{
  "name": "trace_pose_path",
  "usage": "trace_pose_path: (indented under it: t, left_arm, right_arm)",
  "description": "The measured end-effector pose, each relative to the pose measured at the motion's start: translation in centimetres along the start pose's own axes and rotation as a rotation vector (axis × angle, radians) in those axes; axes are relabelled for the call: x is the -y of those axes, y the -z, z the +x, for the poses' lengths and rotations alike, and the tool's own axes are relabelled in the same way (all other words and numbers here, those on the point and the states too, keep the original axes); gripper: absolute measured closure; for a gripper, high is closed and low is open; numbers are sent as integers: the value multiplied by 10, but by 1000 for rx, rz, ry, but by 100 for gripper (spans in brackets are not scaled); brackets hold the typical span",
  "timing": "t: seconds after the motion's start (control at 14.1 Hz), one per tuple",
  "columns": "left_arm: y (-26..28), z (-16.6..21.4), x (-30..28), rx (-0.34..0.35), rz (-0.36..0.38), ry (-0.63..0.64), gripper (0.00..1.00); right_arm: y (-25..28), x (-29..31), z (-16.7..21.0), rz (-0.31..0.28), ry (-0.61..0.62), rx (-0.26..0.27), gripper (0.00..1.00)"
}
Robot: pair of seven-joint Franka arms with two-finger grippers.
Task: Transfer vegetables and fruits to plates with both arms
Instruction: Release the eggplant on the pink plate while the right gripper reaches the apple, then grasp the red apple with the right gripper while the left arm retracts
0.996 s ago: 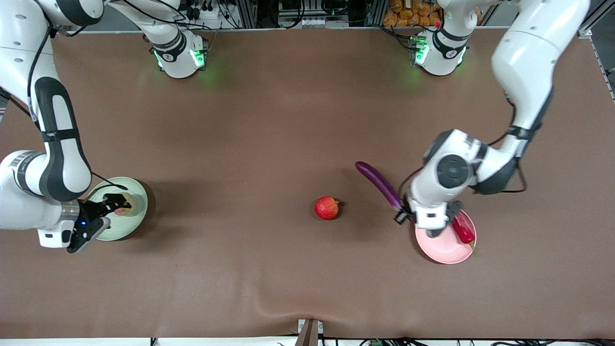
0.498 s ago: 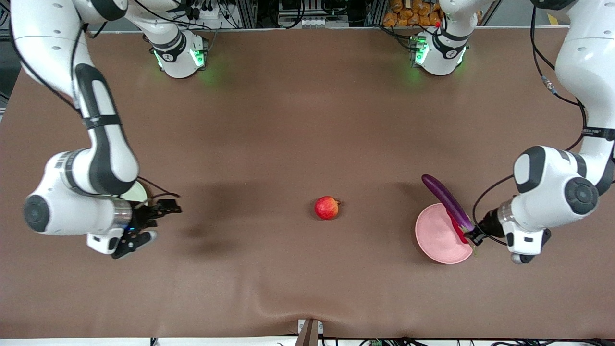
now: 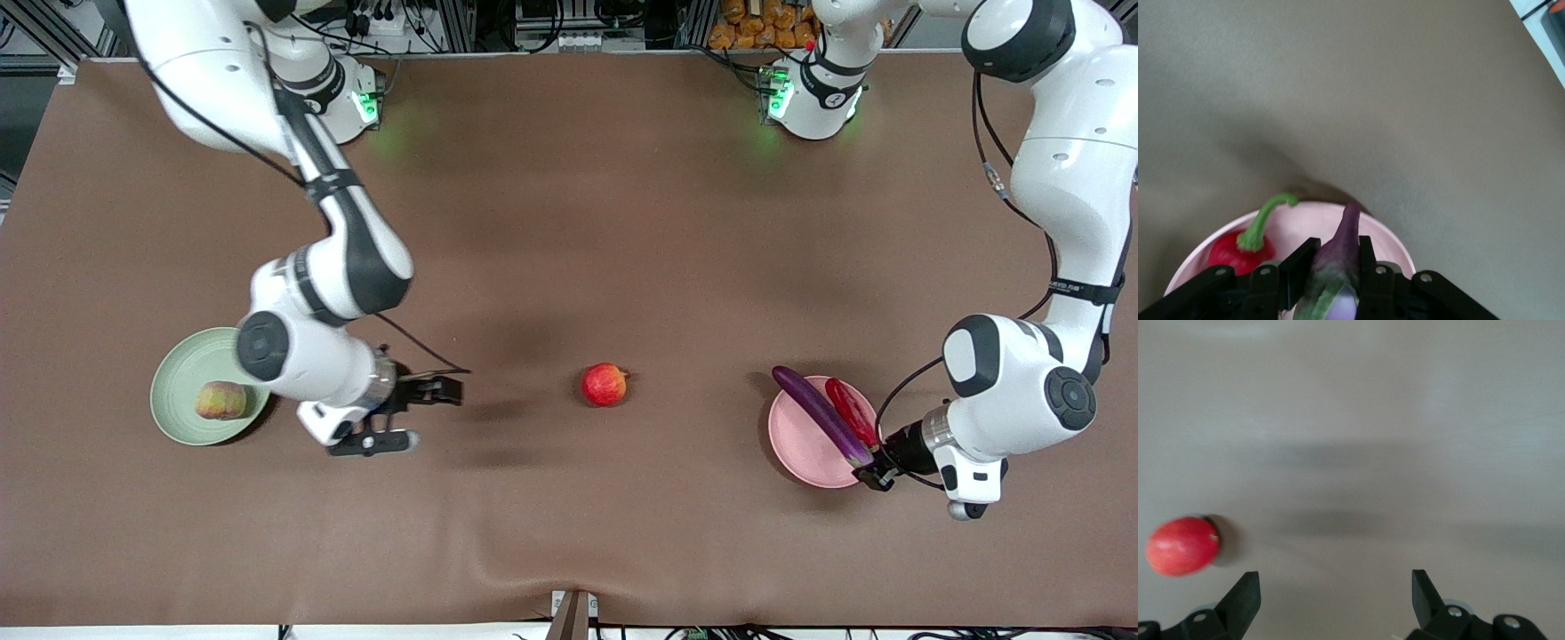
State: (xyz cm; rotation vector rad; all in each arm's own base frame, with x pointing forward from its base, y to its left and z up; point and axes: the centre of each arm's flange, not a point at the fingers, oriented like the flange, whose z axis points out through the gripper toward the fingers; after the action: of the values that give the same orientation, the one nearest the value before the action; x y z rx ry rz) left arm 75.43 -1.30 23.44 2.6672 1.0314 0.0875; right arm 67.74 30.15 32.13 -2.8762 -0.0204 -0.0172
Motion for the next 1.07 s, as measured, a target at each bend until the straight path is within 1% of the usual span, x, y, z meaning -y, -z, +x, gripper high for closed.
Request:
trace_pose_path:
  t: [0.14,0.21,0.28,0.36,0.5,0.64,0.78,0.85,1.07]
  left_arm:
    - [-3,6,1,-5,-9,2,70]
    - [-4,8,1,-7,-13,1,70]
    - [-6,9,2,-8,-16,-4,67]
    - [-7,11,3,-11,-19,-12,67]
    - [-5,15,5,-3,-40,-8,50]
    - [4,19,3,-3,-50,-3,26]
    - [26,12,-6,30,-14,-20,8]
    - [45,3,-15,53,13,-38,0]
    - [125,-35,-44,102,110,-110,0]
  right_arm:
    - [-31,47,-15,19,-28,-51,0]
    - [-44,68,-24,28,-21,-72,0]
    - [-53,86,-30,38,-5,-90,0]
    - [-57,101,-33,48,10,-107,0]
    - [-61,126,-35,72,46,-154,0]
    - [-73,147,-43,67,111,-209,0]
    - [-90,166,-56,47,177,-234,0]
    - [-99,174,-62,41,206,-247,0]
    - [-126,185,-75,26,271,-280,0]
